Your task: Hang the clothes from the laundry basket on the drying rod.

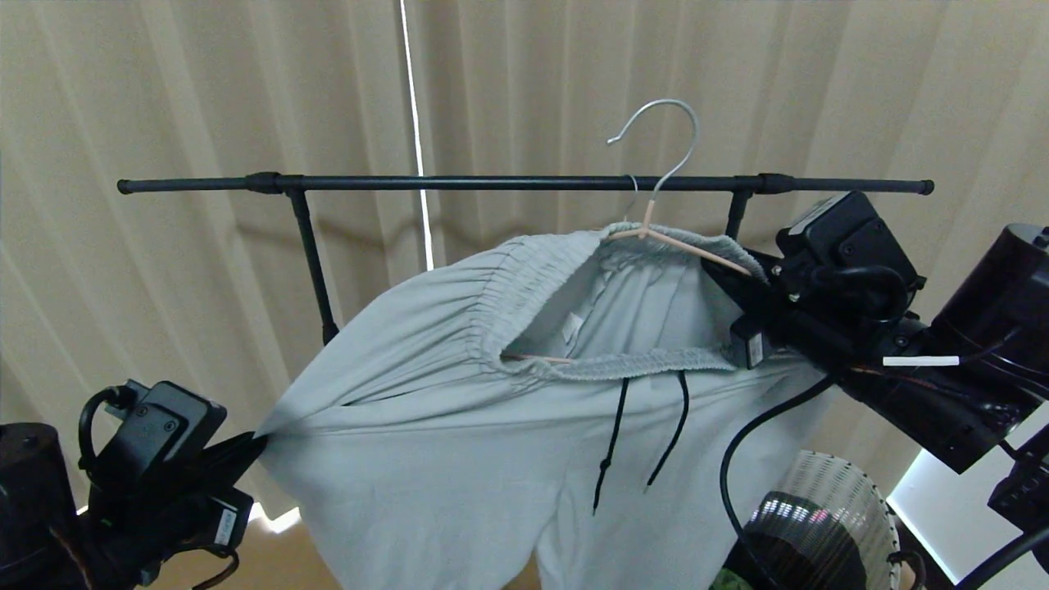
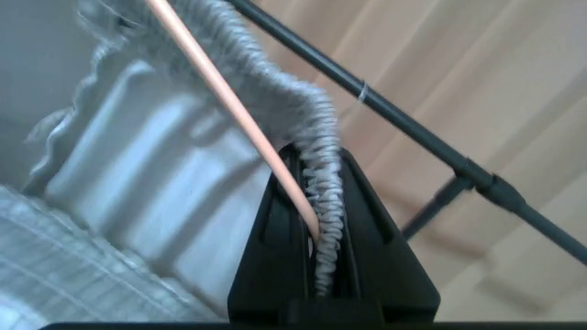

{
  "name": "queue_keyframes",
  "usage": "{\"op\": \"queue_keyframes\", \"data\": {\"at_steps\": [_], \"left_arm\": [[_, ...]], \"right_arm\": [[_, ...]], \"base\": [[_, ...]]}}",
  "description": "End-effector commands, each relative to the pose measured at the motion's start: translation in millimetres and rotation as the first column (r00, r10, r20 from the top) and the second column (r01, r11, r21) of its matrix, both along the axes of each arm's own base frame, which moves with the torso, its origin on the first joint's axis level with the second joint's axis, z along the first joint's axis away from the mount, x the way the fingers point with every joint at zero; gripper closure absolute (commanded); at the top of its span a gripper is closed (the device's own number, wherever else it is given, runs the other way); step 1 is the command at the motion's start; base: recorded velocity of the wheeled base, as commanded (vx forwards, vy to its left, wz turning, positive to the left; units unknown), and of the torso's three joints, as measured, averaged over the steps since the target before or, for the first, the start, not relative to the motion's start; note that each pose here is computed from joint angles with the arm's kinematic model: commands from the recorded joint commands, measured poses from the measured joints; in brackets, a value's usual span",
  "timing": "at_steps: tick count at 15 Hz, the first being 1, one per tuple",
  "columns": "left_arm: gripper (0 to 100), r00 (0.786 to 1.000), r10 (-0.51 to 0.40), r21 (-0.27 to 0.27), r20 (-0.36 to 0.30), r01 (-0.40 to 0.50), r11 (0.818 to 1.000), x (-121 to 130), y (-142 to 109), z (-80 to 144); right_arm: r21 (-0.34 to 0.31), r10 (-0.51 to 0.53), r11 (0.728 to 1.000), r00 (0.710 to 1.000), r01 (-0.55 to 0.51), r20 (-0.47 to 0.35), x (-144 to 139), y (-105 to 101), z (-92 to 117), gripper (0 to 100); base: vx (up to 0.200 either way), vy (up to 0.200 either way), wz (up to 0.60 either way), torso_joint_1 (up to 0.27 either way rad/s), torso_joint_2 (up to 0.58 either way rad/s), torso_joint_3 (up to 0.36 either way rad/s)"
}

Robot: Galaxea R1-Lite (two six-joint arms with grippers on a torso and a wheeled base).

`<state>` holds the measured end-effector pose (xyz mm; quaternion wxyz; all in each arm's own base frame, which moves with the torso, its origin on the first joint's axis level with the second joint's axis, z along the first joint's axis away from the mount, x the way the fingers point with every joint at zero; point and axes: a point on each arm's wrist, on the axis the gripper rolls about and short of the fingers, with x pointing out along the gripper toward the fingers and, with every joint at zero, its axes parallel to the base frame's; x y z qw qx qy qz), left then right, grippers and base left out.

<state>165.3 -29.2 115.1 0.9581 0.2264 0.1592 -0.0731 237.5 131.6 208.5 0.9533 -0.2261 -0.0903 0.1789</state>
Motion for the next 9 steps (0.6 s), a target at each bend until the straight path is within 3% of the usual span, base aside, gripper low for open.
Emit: {"op": "queue_keyframes", "data": {"at_steps": [1, 4, 5, 9], "left_arm": [[100, 0.999, 0.049, 0.051, -0.016, -0.048, 0.998, -2, 11, -4], [100, 1.000, 0.024, 0.063, 0.004, -0.024, 0.998, -4, 9, -1], [0, 1.000, 0.007, 0.057, 0.010, -0.008, 0.998, -5, 6, 0], [0, 0.996, -0.075, 0.013, 0.038, 0.075, 0.997, -11, -8, 5]], "right_arm": [[0.004, -0.012, 1.000, 1.000, 0.012, 0.010, -1, -4, 3, 100], [-0.005, -0.011, 1.000, 1.000, 0.011, -0.006, 0, -3, 2, 100], [-0.008, -0.009, 1.000, 1.000, 0.009, -0.010, 0, -2, 1, 100], [-0.017, -0.012, 1.000, 1.000, 0.012, -0.028, 1, -1, -3, 100]], "base": [[0.000, 0.000, 0.00, 0.000, 0.00, 0.000], [0.000, 0.000, 0.00, 0.000, 0.00, 0.000], [0.000, 0.000, 0.00, 0.000, 0.00, 0.000], [0.000, 0.000, 0.00, 0.000, 0.00, 0.000]]}}
